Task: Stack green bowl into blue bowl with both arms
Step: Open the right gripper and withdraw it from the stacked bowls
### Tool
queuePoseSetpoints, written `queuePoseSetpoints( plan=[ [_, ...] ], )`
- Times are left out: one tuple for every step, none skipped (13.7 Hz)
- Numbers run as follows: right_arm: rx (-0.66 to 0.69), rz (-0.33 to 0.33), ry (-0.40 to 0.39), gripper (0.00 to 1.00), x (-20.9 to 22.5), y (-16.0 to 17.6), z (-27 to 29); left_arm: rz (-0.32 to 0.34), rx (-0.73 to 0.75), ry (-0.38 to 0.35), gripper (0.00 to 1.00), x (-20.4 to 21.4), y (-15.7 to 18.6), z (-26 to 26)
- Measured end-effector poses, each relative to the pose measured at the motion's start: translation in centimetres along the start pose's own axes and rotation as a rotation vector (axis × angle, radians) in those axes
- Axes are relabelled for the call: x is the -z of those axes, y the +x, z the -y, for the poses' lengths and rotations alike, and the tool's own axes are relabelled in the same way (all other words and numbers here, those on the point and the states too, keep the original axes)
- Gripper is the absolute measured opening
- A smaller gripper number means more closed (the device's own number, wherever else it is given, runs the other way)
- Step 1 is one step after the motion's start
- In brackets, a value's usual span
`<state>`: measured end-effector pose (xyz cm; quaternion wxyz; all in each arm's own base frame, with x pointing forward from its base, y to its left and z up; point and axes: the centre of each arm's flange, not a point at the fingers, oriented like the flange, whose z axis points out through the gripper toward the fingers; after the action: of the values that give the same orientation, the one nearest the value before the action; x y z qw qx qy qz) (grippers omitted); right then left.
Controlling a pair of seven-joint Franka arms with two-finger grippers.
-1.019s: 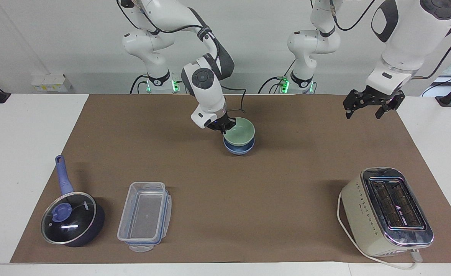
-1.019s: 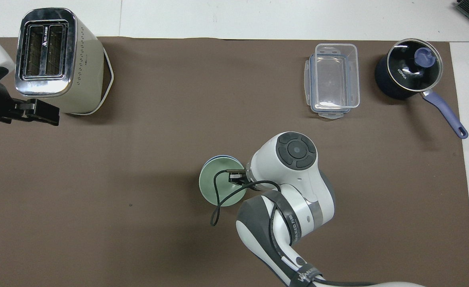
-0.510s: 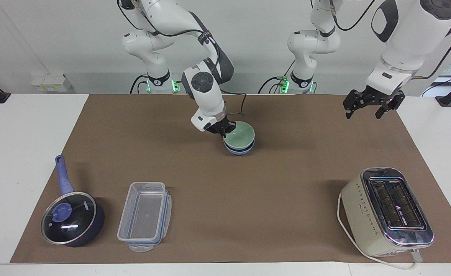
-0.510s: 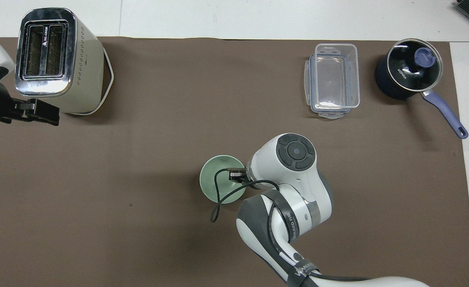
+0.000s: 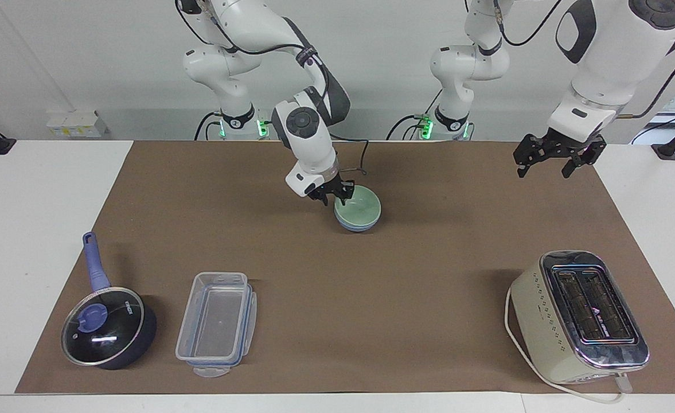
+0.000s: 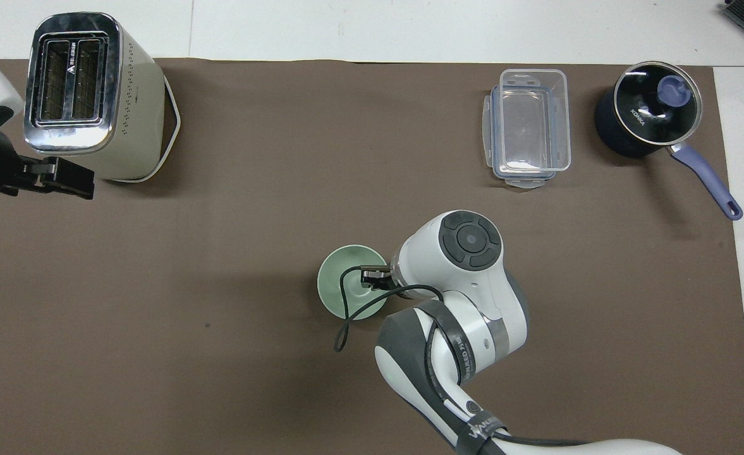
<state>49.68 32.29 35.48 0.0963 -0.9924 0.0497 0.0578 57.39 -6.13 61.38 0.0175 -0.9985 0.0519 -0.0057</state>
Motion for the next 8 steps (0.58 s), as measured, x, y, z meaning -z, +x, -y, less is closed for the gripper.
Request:
queuePoseSetpoints(
  plan=[
    [-0.001, -0.014, 0.008, 0.79, 0.9, 0.1, 0.0, 0.000, 0.000, 0.000, 1.00, 0.0, 0.0, 0.0],
    [-0.004, -0.029, 0.017, 0.89, 2.1, 0.3, -0.1, 0.000, 0.000, 0.000, 1.00, 0.0, 0.0, 0.0],
    [-0.011, -0.044, 0.025, 0.99, 3.6, 0.4, -0.5, 0.000, 0.000, 0.000, 1.00, 0.0, 0.0, 0.0],
    [-0.021, -0.064, 0.032, 1.00, 5.4, 0.7, -1.2, 0.000, 0.000, 0.000, 1.00, 0.0, 0.0, 0.0],
    [-0.030, -0.090, 0.030, 1.00, 7.4, 1.0, -2.4, 0.000, 0.000, 0.000, 1.00, 0.0, 0.0, 0.0],
    [-0.038, -0.117, 0.016, 1.00, 9.5, 1.4, -3.9, 0.000, 0.000, 0.000, 1.00, 0.0, 0.0, 0.0],
    [-0.049, -0.143, 0.005, 1.00, 11.6, 1.7, -5.4, 0.000, 0.000, 0.000, 1.00, 0.0, 0.0, 0.0],
    [-0.064, -0.165, 0.001, 1.00, 13.7, 1.9, -7.0, 0.000, 0.000, 0.000, 1.00, 0.0, 0.0, 0.0]
  ],
)
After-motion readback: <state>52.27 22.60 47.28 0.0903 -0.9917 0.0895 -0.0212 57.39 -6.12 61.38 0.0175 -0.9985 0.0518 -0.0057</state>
